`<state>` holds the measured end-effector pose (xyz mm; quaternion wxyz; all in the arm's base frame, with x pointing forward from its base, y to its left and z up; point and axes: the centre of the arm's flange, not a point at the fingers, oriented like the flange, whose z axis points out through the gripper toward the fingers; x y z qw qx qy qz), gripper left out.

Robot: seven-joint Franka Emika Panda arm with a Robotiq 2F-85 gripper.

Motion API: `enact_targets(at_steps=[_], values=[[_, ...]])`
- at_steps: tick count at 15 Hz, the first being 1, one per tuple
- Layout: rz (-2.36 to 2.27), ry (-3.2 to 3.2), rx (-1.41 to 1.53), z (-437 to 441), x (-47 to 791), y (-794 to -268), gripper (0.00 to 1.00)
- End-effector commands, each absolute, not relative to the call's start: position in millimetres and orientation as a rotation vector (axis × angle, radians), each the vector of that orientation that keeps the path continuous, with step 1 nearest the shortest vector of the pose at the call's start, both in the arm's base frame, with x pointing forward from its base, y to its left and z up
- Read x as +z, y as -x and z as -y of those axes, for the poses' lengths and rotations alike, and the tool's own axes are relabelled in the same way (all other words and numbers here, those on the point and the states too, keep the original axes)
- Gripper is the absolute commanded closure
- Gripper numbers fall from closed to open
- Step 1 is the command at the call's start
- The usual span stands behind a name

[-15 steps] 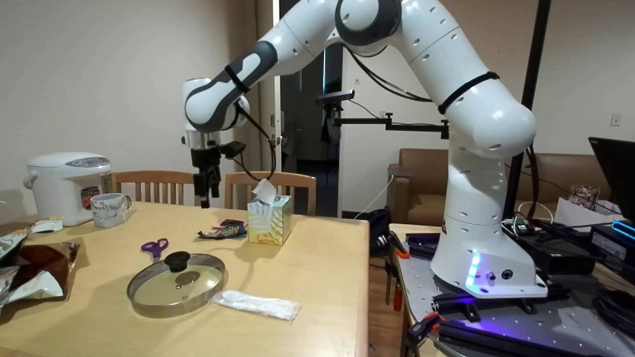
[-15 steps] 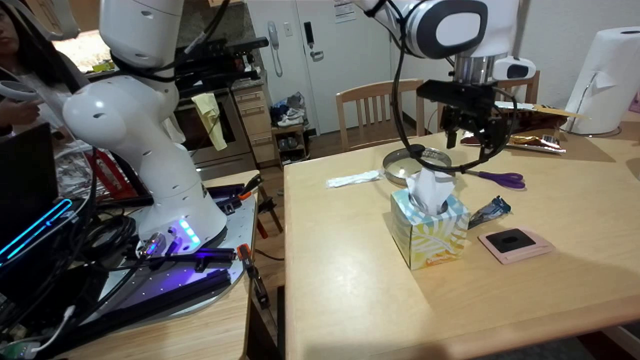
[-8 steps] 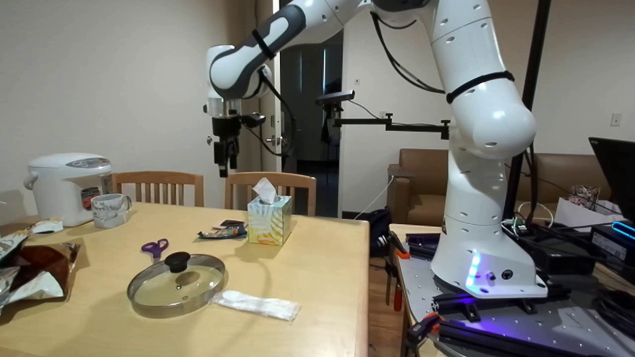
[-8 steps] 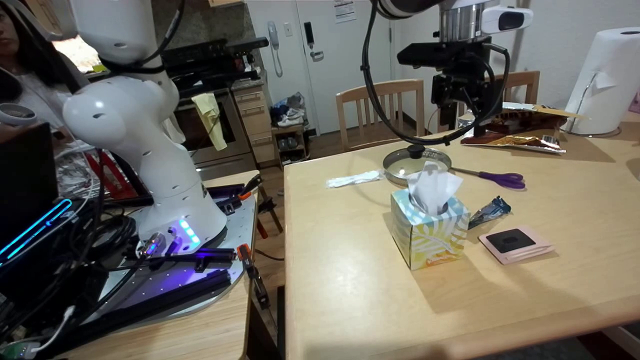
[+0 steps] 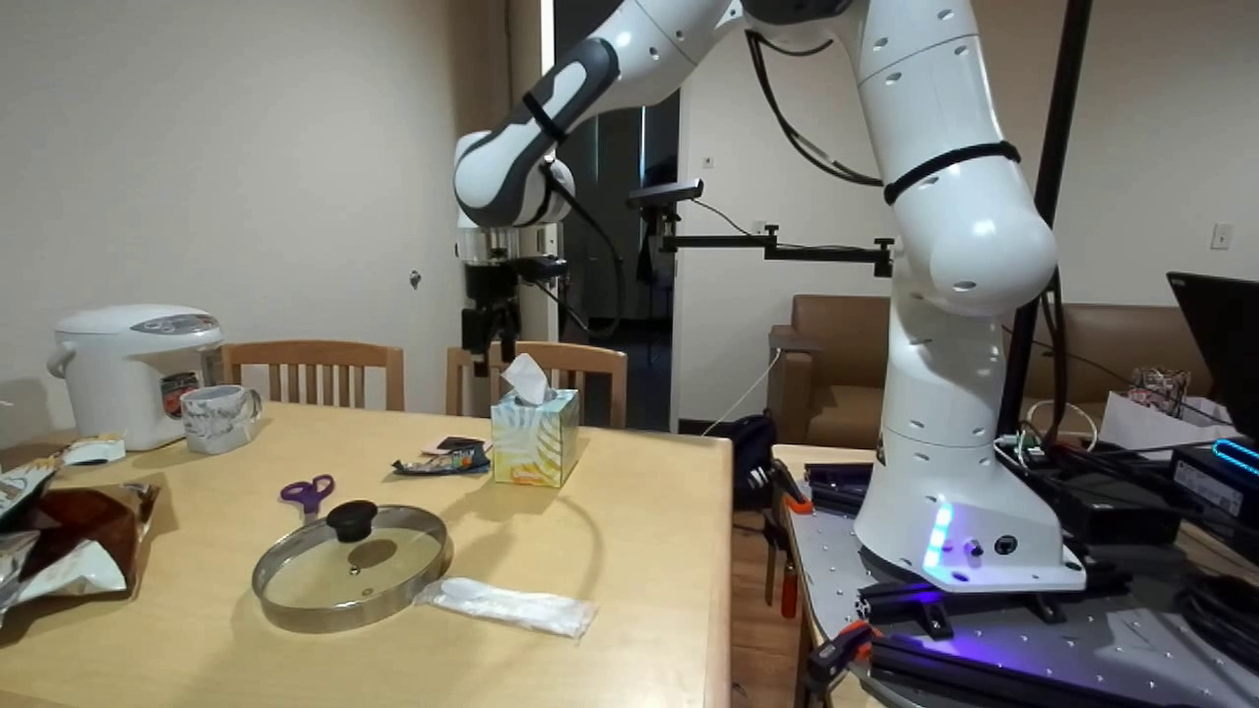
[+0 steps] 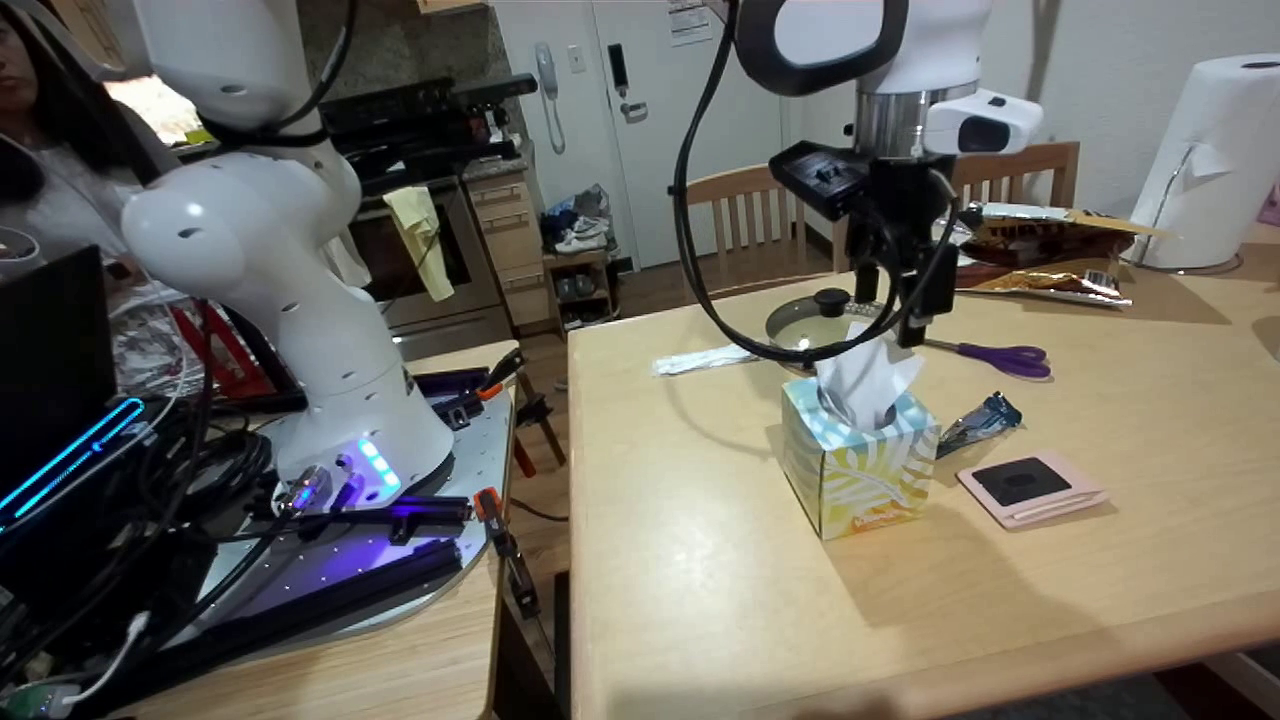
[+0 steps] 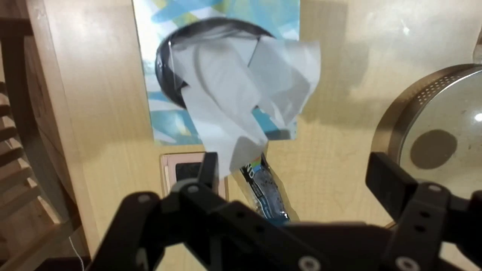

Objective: Put a tissue on the table then put the pack on the table on it

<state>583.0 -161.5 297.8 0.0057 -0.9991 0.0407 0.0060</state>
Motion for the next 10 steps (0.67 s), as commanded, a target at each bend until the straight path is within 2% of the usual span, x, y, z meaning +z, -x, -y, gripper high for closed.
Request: enact_targets(at_steps=[1,10], values=[[-0.28,3.085,-0.011,174.2,277.1,-555.6,0.0],[-0.427,3.078,0.023,187.8,284.9,-539.7,0.0]])
